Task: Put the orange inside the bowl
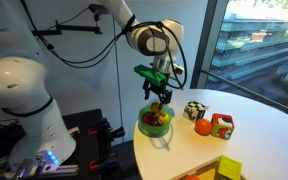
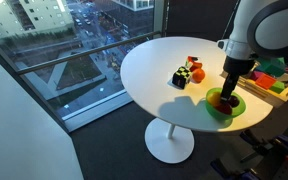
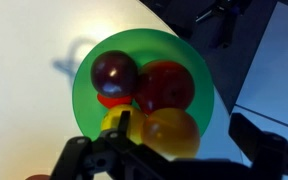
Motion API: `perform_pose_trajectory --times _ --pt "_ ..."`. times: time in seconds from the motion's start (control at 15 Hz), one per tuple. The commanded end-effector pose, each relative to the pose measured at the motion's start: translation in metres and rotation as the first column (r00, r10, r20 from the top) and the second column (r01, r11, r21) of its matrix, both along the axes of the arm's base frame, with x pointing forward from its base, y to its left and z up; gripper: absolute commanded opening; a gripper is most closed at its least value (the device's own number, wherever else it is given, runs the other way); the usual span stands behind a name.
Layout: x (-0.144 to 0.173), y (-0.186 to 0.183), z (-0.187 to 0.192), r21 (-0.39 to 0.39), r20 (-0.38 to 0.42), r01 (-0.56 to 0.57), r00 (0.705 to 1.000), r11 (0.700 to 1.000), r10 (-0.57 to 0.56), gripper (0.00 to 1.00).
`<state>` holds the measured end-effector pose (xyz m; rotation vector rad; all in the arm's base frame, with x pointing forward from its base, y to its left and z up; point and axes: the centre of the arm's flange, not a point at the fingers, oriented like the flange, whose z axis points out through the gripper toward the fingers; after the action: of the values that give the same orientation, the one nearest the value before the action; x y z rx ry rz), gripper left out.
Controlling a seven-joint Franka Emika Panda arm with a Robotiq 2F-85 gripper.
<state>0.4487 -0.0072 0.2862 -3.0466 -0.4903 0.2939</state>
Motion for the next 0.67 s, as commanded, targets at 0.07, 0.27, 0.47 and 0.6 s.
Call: perform_pose_trajectory --times 0.07,0.27,0.47,0.6 --pt "0.006 -0.008 0.025 0.029 0.008 -0.004 1.0 1.0 0.004 1.0" --pt "0.007 -0.013 0.036 0.028 -0.004 0.001 1.0 1.0 -0.001 1.0" --pt "0.005 -0.019 0.047 0.013 -0.006 0.011 1.0 1.0 -0.011 1.0" --pt "0.005 -0.025 0.055 0.005 0.006 0.023 1.0 1.0 -0.023 1.0"
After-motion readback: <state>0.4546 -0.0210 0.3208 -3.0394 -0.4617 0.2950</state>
